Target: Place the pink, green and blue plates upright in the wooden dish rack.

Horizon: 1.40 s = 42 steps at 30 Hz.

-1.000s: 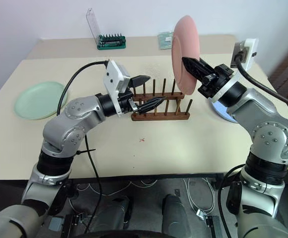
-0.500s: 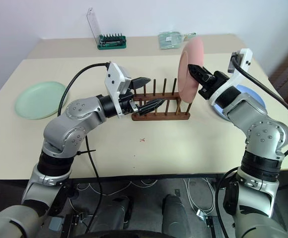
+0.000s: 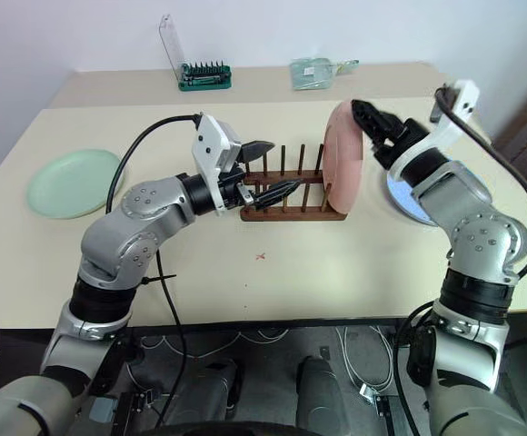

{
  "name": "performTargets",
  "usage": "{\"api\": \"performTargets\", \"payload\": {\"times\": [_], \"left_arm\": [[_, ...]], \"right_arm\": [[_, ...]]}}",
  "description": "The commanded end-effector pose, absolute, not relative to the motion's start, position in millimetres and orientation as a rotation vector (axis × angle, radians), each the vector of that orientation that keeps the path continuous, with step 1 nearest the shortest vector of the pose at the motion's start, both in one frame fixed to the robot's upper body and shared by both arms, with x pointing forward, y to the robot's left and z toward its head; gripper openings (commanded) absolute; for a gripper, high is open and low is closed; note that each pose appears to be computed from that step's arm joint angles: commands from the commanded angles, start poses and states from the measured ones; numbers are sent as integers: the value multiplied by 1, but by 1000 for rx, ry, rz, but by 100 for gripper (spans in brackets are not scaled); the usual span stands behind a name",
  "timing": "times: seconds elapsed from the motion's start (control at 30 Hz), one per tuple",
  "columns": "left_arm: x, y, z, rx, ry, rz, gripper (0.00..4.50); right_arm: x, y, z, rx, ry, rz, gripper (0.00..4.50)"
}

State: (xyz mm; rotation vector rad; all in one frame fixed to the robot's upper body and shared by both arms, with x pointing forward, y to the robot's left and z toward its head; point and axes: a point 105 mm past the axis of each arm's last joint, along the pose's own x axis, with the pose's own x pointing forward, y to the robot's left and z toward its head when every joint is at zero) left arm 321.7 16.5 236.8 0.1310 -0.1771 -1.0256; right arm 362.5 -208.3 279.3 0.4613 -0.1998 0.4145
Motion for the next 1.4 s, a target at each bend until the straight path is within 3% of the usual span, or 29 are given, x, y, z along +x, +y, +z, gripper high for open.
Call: {"api": "performTargets", "payload": {"times": [0.03,0.13,0.2,0.27,0.37,0.53,0.67,0.73,0.87,1.03,1.13,1.33,1.4], "left_arm": [[324,20,255,122,-255,-977,450],[352,42,275,25,-302,-776,450],[382,77,290,-56,-326,-526,450],[408,119,292,-78,-293,-261,450],[422,183,288,-176,-253,56,450],[409,270,275,-224,-219,420,450],[390,322,234,-254,-55,643,450],[375,345,202,-432,32,737,450],[358,365,167,-566,123,816,450],[363,361,142,-676,210,771,450],[362,363,130,-754,220,793,368],[366,361,134,-748,203,789,52],[372,358,142,-717,184,761,5]], "right_arm": [[357,-228,318,277,-361,340,361],[351,-217,341,53,-436,372,361],[341,-181,345,-157,-454,508,361],[331,-142,335,-345,-443,657,361],[323,-105,309,-556,-409,799,361],[327,-75,283,-599,-383,878,361],[328,-66,271,-600,-373,911,361],[331,-66,266,-604,-361,915,361],[336,-68,256,-618,-336,919,361],[337,-68,252,-622,-330,915,361],[337,-70,250,-630,-325,901,366],[337,-76,244,-643,-308,880,366],[337,-76,244,-644,-307,878,366]]}}
